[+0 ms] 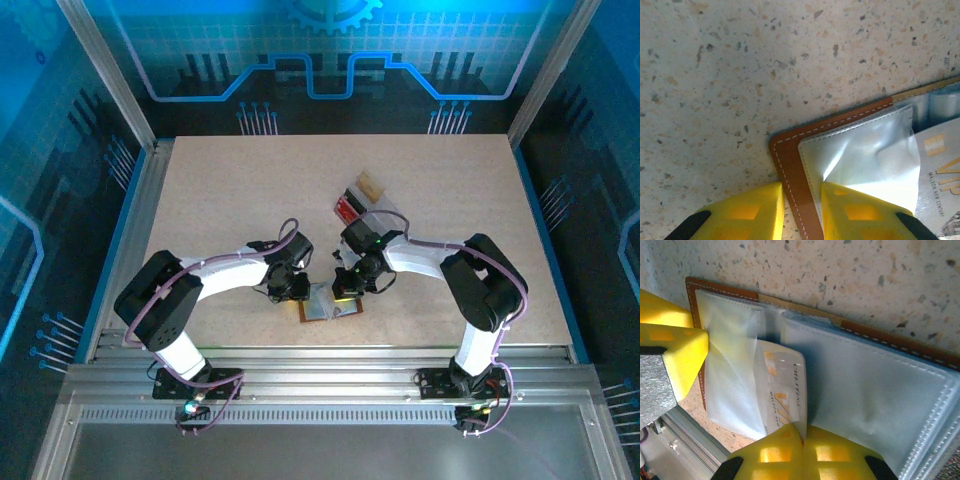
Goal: Put the credit cards into the card holder
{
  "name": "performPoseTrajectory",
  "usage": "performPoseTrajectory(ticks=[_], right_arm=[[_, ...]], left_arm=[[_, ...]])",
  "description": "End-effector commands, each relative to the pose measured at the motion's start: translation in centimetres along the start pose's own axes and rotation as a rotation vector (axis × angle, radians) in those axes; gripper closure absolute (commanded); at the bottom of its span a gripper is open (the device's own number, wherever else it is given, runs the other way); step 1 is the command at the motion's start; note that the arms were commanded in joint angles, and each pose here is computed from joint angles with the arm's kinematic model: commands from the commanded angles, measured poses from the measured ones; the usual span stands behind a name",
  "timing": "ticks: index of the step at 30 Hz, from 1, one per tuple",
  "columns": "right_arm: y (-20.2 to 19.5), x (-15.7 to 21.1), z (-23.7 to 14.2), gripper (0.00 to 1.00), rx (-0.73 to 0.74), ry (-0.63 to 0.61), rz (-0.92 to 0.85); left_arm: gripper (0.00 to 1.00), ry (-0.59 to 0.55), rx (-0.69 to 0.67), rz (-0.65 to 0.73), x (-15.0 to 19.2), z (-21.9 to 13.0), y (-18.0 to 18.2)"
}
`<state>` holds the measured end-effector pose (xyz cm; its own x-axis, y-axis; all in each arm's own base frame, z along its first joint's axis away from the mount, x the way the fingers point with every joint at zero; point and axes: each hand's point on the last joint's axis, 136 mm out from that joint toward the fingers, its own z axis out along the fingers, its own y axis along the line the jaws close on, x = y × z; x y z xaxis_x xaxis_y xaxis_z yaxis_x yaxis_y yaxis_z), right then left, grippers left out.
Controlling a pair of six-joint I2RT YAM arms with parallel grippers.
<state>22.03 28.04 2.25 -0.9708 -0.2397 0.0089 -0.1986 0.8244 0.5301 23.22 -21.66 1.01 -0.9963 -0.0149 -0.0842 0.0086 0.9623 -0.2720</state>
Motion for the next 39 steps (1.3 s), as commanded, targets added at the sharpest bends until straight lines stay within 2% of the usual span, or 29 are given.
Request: performPoseTrajectory(ticks=[1,16,39], right_arm=[[-3.0,0.0,1.4,1.00,0.142,-0.007,0.047],[-2.3,-0.8,1.9,1.00,0.160,-0.061,0.049],[0.1,0.5,2.9,1.00,0.130,-0.085,0.030]], left_arm=[[0.75,0.112,-0.020,-0.003,2.8,3.3,1.3],[0.75,0.117,-0.019,-0.003,2.9,3.5,1.3],[0.75,0.118,-0.004,-0.009,2.8,3.6,1.0]])
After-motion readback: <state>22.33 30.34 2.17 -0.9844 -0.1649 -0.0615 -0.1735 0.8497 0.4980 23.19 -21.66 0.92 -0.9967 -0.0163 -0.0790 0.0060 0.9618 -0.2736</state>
